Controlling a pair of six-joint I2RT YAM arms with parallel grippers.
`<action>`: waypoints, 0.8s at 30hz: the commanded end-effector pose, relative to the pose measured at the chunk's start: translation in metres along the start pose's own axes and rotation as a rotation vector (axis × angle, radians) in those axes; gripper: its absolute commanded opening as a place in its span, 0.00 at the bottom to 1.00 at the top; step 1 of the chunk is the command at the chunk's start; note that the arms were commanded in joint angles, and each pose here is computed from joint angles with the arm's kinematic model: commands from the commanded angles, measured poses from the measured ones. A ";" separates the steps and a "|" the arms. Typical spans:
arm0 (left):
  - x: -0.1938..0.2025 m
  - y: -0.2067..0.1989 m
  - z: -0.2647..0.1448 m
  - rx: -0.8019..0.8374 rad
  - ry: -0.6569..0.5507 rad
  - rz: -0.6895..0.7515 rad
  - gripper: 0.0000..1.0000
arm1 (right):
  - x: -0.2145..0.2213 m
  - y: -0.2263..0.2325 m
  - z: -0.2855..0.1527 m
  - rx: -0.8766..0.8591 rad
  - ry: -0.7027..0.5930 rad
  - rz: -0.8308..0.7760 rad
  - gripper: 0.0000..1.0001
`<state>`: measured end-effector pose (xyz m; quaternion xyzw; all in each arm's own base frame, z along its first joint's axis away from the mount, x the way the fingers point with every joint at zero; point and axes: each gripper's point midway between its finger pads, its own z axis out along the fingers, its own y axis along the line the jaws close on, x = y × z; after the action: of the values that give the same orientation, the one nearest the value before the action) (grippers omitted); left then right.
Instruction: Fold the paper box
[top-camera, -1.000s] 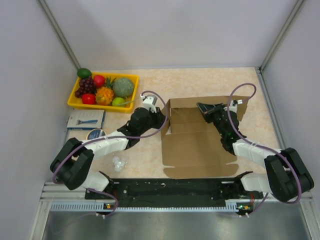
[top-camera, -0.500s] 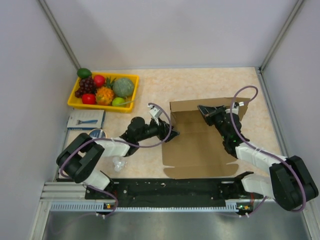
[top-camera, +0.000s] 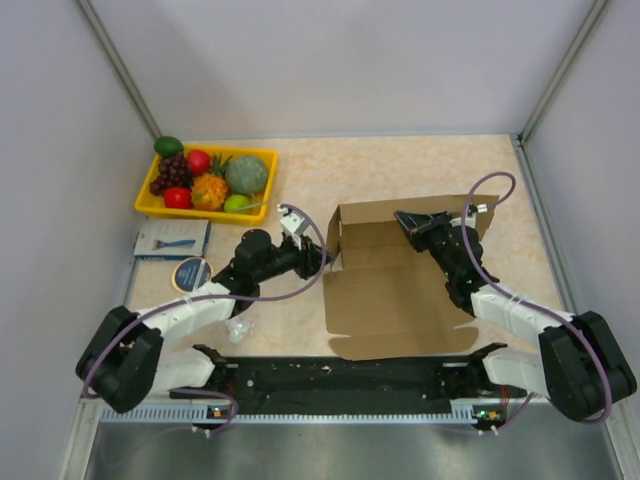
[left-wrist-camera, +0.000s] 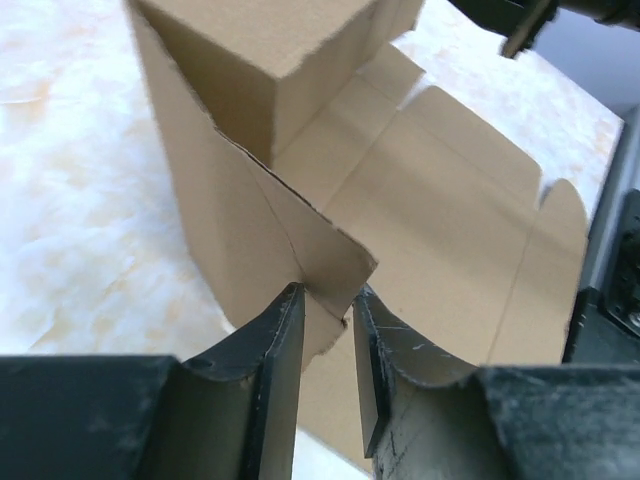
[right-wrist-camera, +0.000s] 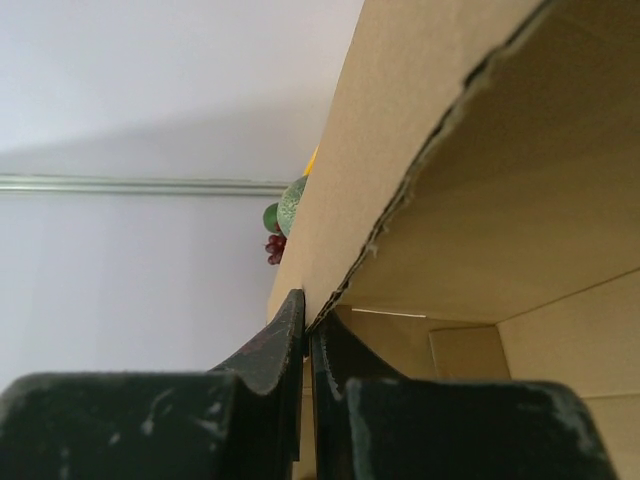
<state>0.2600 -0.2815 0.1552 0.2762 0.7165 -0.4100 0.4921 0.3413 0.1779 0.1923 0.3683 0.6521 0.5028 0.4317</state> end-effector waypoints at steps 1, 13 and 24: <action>-0.013 0.037 -0.022 -0.271 -0.020 -0.028 0.28 | 0.007 -0.008 0.000 0.030 0.040 -0.029 0.00; -0.075 0.007 -0.094 -0.206 -0.372 0.043 0.78 | 0.009 -0.005 0.002 0.024 0.051 -0.038 0.00; -0.070 0.138 -0.091 -0.632 -0.117 -0.289 0.46 | 0.007 -0.005 -0.001 0.022 0.045 -0.040 0.00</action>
<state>0.3213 -0.1251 0.2336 -0.0134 0.7396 -0.2503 0.6246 0.3396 0.1811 0.1931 0.3626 0.6548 0.5086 0.4256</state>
